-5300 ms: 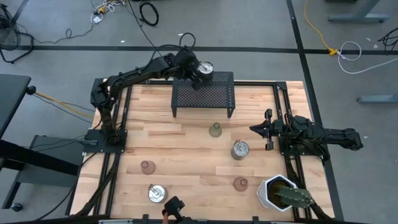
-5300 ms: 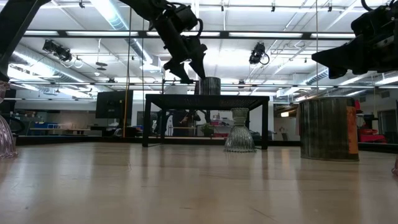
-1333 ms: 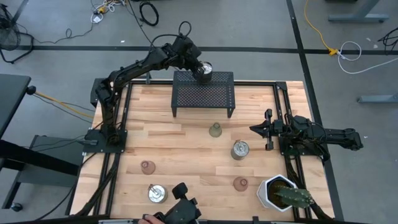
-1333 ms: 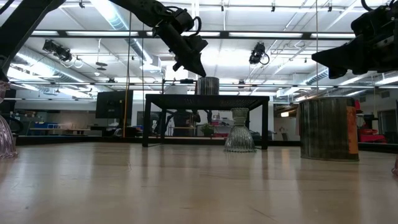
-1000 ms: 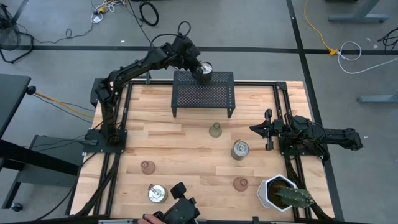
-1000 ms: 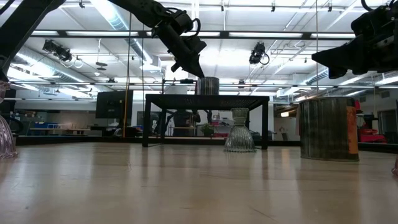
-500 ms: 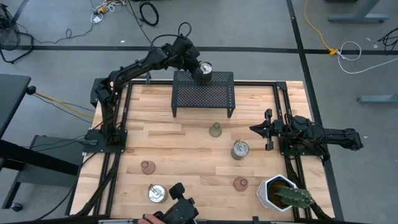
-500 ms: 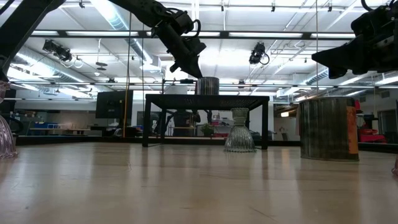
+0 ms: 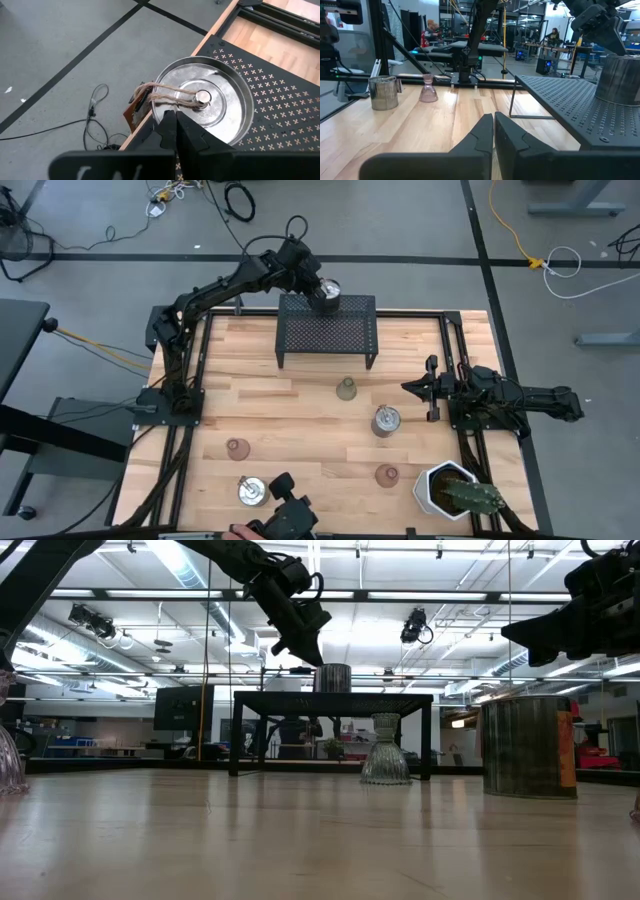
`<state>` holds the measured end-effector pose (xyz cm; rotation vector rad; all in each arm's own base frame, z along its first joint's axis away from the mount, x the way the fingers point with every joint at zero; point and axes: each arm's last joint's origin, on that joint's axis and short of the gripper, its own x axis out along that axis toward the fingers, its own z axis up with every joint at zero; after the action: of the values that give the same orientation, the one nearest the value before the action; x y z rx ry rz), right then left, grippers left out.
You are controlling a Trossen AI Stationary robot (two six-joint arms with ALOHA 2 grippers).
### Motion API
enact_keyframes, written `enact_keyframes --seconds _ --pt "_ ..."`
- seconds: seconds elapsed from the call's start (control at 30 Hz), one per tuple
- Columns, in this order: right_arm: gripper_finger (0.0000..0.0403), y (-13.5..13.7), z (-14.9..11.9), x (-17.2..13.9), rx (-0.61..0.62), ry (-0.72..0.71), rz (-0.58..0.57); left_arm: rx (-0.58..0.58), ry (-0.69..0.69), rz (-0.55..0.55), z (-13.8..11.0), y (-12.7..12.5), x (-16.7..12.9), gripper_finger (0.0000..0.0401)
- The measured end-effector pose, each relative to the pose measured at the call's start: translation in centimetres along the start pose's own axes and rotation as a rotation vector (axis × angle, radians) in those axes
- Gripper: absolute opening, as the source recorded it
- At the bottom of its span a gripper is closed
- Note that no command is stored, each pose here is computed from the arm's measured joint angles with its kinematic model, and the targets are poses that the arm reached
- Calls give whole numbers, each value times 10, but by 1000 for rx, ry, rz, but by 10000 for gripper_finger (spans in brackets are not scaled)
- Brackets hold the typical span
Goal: Pick & Place candle stick holders
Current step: Put the top left silver scented candle on the shelf, then put the bottom silver scented candle on the shelf
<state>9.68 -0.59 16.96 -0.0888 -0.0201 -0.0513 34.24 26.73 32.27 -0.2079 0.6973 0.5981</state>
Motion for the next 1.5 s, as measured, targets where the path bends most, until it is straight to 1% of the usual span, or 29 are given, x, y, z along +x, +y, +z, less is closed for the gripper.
enact_keyframes --seconds 1.0,1.13,1.4,1.5 --pt "20 0 0 0 0 0 0 24 -11 29 1 1 0 0" --pt "20 0 0 0 0 0 0 25 -31 17 4 0 -1 0" --pt "20 0 0 0 0 0 0 36 -79 -5 18 -7 -13 0" --pt "20 0 0 0 0 0 0 42 -53 -14 19 -11 -17 0"
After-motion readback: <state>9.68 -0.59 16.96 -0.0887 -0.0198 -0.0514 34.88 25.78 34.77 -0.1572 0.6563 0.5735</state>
